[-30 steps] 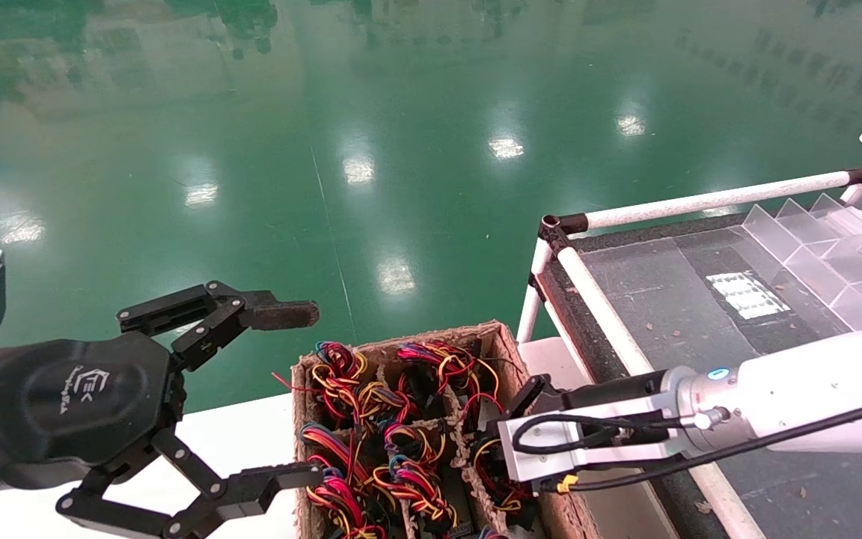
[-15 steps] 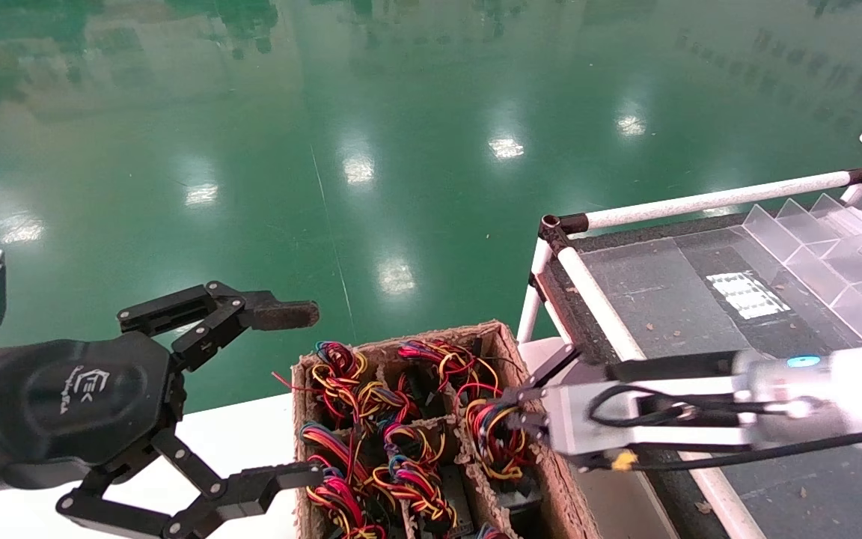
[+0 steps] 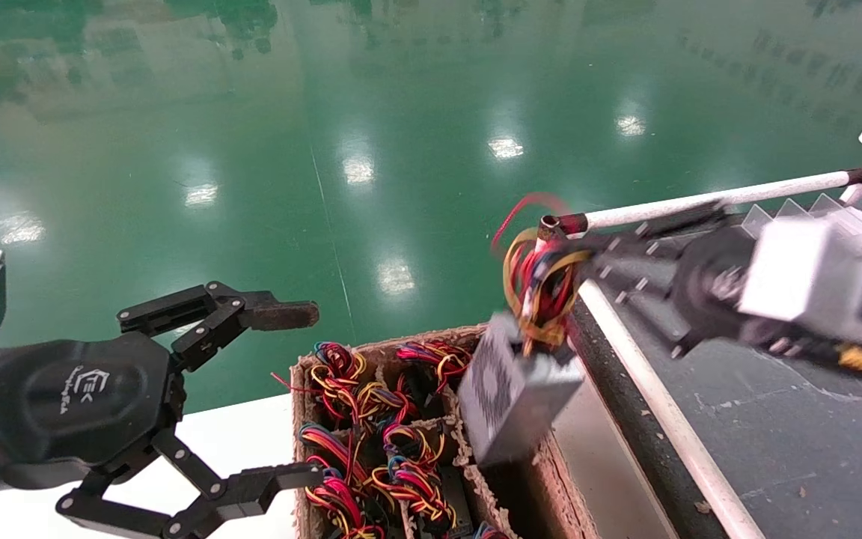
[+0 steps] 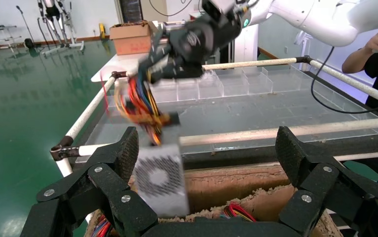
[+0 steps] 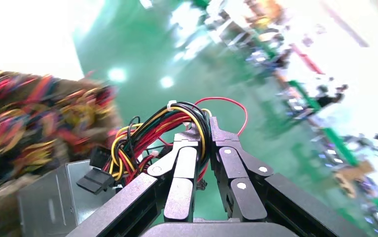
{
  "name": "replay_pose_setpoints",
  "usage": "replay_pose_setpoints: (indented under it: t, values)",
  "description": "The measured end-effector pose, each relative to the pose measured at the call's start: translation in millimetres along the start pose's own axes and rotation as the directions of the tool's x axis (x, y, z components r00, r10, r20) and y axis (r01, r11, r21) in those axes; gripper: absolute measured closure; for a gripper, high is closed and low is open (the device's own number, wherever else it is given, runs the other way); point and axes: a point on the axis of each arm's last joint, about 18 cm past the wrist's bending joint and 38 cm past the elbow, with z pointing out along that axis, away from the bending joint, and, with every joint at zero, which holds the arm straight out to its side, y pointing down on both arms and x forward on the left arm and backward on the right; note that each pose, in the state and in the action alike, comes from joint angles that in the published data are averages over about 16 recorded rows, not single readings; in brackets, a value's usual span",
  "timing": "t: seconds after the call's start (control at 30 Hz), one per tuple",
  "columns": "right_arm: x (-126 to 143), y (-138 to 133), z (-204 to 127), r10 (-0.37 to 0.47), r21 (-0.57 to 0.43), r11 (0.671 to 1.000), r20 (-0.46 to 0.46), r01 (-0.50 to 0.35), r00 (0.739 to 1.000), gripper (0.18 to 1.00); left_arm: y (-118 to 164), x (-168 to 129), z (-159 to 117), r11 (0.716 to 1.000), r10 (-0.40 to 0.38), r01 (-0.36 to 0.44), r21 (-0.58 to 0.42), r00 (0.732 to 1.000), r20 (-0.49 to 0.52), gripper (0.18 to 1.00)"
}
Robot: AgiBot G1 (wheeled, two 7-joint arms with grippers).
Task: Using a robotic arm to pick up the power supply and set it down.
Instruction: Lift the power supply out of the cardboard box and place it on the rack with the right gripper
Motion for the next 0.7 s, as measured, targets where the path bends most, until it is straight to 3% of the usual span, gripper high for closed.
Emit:
replay_pose_setpoints:
  t: [0.17, 0.4, 0.7]
  values:
    - [22, 2, -15, 0.002, 0.014, 1.000, -0.164, 0.000, 0.987, 0.956, 0, 0, 0, 1.000, 0.000, 0.000, 0.000, 1.000, 0.000, 0.184]
    - [48, 26, -22, -0.023, -0.059, 0.998, -0.352, 0.003, 0.936, 0.956, 0, 0, 0, 1.000, 0.000, 0.000, 0.000, 1.000, 0.000, 0.184]
    - [66, 74, -9, -0.104, -0.219, 0.976, -0.476, -0.003, 0.873, 0.957, 0, 0, 0, 1.000, 0.000, 0.000, 0.000, 1.000, 0.000, 0.184]
